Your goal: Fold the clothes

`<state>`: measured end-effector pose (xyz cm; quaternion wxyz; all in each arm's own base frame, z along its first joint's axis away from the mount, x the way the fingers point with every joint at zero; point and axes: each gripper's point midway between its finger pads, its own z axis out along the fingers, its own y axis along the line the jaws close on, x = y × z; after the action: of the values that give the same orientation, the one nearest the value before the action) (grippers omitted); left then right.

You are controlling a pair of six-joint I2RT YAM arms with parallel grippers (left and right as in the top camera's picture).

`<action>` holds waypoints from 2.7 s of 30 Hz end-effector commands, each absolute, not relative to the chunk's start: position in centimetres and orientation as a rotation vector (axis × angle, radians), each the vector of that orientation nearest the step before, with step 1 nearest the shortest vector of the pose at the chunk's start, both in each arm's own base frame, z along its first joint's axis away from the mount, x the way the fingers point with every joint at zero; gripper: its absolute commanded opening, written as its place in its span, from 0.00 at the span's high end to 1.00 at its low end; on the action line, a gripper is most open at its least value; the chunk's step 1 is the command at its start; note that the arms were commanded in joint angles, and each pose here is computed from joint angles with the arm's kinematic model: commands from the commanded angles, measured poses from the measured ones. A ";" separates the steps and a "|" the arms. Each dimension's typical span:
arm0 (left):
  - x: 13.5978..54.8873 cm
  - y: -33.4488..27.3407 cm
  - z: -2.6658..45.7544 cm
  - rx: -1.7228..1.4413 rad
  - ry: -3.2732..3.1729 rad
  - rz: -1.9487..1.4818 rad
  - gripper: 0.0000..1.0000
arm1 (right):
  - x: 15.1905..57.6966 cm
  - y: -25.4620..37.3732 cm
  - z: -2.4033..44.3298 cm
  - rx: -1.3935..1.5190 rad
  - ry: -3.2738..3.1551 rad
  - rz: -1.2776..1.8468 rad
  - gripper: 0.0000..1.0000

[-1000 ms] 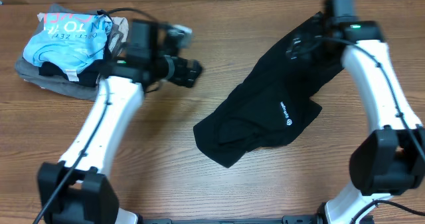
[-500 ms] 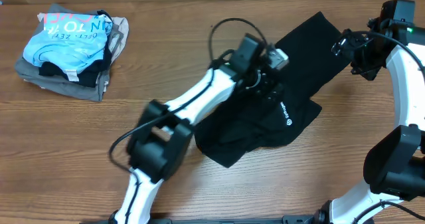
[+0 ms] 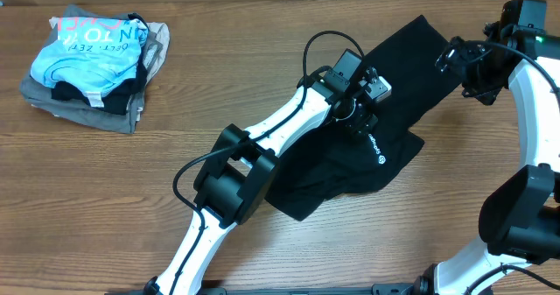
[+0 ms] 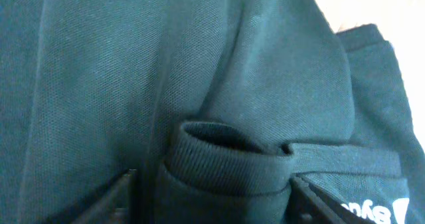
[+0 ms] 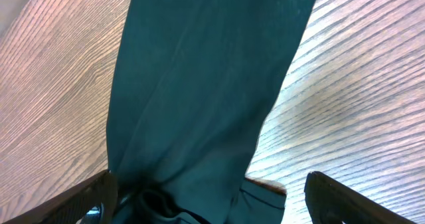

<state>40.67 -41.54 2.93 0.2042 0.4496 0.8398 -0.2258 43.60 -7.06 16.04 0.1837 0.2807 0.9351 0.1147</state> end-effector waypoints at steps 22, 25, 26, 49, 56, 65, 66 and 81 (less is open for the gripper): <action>40.7 -35.2 22.5 1.117 2.285 -0.488 0.90 | 44.3 -7.3 18.0 0.753 2.579 0.304 0.06; 39.7 -34.6 24.8 1.113 2.260 -0.492 0.85 | 44.4 -7.3 17.7 0.753 2.577 0.305 0.06; 39.5 -34.5 25.2 1.112 2.255 -0.493 0.84 | 44.4 -7.3 17.5 0.752 2.577 0.306 0.06; 36.0 -32.4 24.0 1.165 2.408 -0.484 0.83 | 44.4 2.5 5.5 0.546 2.603 0.503 0.12; 35.4 -31.9 23.5 1.175 2.446 -0.477 0.96 | 44.8 2.8 5.1 0.533 2.579 0.437 0.12; 35.2 -31.6 23.4 1.175 2.463 -0.472 0.96 | 46.0 2.8 3.3 0.527 2.566 0.438 0.25; 35.2 -31.5 23.3 1.176 2.465 -0.471 0.95 | 45.9 2.8 2.6 0.537 2.577 0.438 0.25; 35.3 -31.2 22.9 1.175 2.481 -0.445 0.96 | 46.4 5.7 -1.6 0.492 2.621 0.465 0.96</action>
<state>35.27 -31.26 22.09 0.1676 0.4130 0.8803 -0.1627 47.29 3.97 0.81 0.2440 0.1873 0.9366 0.1677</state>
